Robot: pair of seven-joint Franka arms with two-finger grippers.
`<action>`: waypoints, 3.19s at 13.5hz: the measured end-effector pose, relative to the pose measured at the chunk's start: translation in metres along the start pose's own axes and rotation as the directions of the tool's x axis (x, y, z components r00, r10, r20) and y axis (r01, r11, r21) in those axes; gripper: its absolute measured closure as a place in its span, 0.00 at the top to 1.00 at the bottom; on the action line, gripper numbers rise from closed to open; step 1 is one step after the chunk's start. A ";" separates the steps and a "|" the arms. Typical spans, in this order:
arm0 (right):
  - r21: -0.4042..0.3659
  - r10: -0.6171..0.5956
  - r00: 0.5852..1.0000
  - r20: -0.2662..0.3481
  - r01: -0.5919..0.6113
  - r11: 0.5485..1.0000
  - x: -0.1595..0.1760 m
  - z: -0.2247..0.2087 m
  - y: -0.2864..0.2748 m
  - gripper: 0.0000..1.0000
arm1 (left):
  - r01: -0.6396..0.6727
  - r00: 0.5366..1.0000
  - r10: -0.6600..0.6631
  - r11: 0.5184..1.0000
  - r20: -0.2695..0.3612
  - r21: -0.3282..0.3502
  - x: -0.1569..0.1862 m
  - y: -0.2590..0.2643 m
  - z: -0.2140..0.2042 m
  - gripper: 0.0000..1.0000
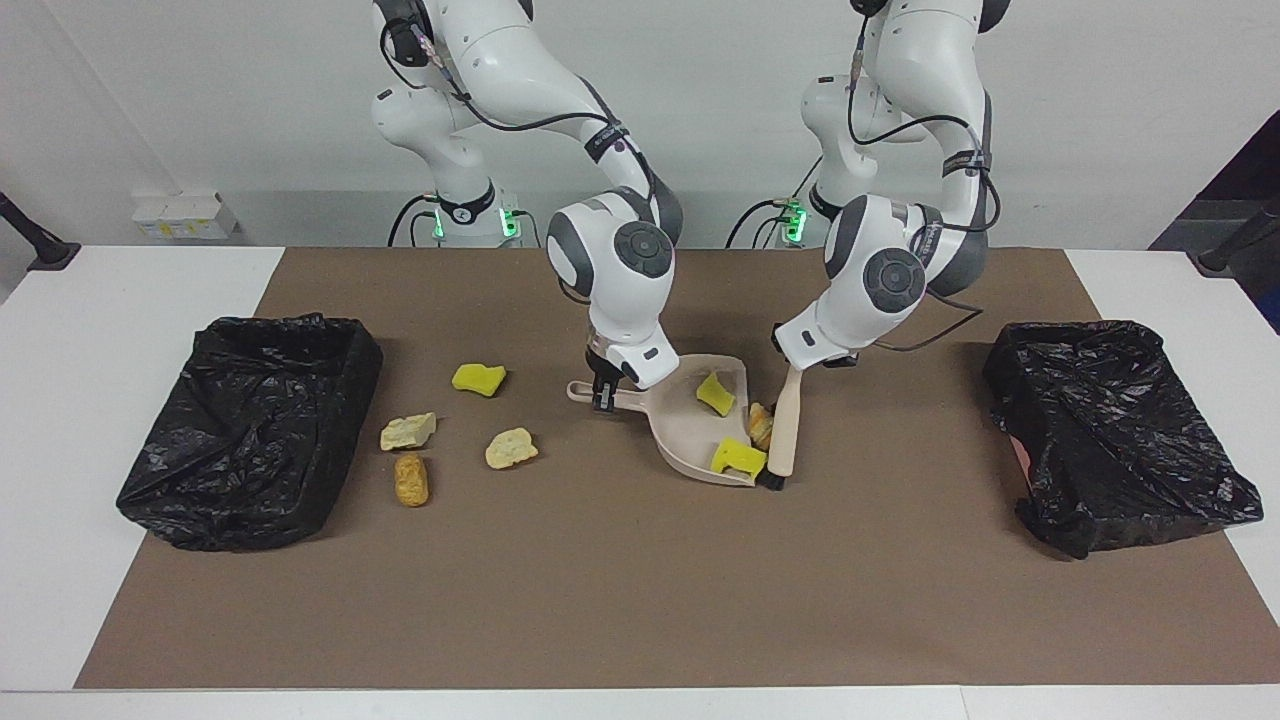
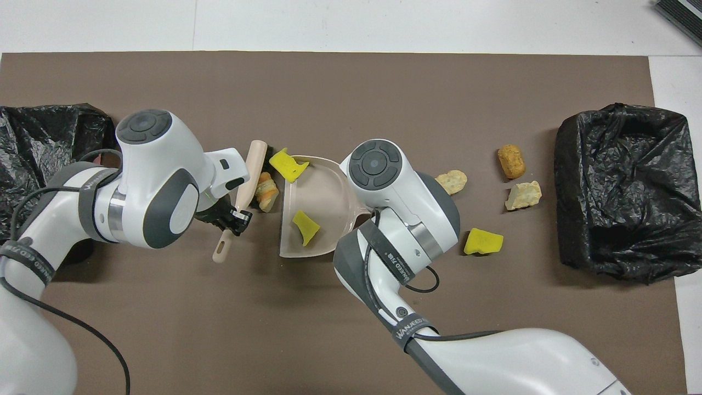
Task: Sweep and dump trash in bin
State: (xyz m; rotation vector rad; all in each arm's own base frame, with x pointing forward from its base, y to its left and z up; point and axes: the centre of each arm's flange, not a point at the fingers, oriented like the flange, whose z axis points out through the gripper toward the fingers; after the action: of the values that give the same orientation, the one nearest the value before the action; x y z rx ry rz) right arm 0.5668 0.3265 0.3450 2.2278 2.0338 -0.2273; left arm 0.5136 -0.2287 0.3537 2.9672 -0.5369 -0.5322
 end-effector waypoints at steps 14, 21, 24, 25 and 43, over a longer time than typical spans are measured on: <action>-0.016 0.036 0.999 -0.019 -0.036 0.999 -0.034 -0.006 0.017 0.32 | 0.031 0.999 -0.025 0.991 0.048 -0.130 -0.050 0.038 -0.066 0.26; 0.018 0.005 1.000 -0.015 -0.005 1.000 -0.177 -0.078 0.063 0.32 | 0.198 0.980 -0.198 0.979 0.012 -0.053 -0.091 0.138 -0.021 0.26; 0.032 0.051 0.999 -0.020 -0.050 0.998 -0.258 -0.092 0.081 0.32 | 0.290 0.956 -0.291 0.956 -0.023 -0.037 -0.108 0.176 0.012 0.26; 0.029 0.064 0.998 -0.024 -0.063 0.998 -0.289 -0.093 0.086 0.32 | 0.311 0.950 -0.312 0.950 -0.029 -0.030 -0.114 0.190 0.022 0.26; -0.075 0.400 0.821 0.408 -0.407 0.910 -0.611 -0.075 0.062 0.32 | 0.284 0.957 -0.284 0.959 -0.052 -0.017 -0.118 0.189 0.076 0.26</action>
State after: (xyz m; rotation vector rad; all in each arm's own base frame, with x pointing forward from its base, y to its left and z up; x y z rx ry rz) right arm 0.5773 -0.2629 0.5330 2.3044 1.3134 -0.6133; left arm 0.3222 -0.3651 0.3468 3.0569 -0.1003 -0.4711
